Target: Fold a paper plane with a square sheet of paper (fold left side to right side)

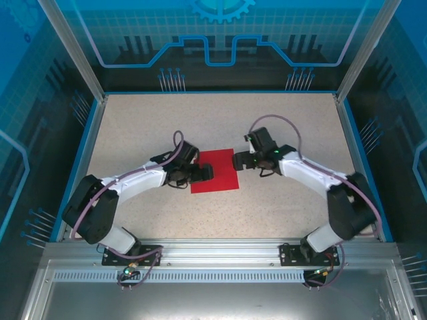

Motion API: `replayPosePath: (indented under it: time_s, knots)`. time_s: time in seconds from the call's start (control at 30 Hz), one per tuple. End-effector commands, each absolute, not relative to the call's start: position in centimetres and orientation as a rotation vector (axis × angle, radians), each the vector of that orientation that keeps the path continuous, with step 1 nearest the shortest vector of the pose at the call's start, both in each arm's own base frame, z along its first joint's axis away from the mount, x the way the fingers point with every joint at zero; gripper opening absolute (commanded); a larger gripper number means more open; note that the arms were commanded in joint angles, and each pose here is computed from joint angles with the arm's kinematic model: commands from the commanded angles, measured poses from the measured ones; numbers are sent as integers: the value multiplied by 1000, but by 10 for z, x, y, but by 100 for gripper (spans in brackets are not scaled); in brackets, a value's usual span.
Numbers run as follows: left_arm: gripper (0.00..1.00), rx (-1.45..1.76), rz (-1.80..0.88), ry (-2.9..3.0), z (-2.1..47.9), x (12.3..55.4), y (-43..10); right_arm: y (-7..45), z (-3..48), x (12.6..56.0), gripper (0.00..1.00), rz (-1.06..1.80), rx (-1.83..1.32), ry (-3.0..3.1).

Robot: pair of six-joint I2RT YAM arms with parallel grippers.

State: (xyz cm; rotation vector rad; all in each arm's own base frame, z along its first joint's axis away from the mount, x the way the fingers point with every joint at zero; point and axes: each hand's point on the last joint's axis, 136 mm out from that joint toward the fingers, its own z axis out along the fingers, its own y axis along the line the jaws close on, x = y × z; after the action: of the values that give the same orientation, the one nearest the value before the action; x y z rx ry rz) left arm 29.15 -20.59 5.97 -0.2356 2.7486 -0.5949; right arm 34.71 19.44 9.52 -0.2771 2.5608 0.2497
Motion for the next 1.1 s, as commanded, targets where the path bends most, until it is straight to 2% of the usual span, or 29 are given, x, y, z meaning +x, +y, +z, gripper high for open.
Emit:
replayPosePath:
  time_s: [0.0,0.23,0.4,0.67,0.97,1.07]
  knots:
    - [84,-287,-772,2751,58,287,-220,217,81,358,99,209,-309,2600]
    - [71,-338,-709,2793,33,285,-210,255,46,388,99,182,-363,2665]
    - [68,-354,-674,2823,21,286,-208,266,26,392,99,164,-383,2714]
    - [58,-362,-606,2874,5,279,-201,279,5,362,98,229,-456,2801]
    - [52,-367,-588,2871,2,279,-199,295,8,324,88,337,-533,2838]
    - [52,-356,-601,2857,7,280,-200,296,10,318,82,348,-550,2841]
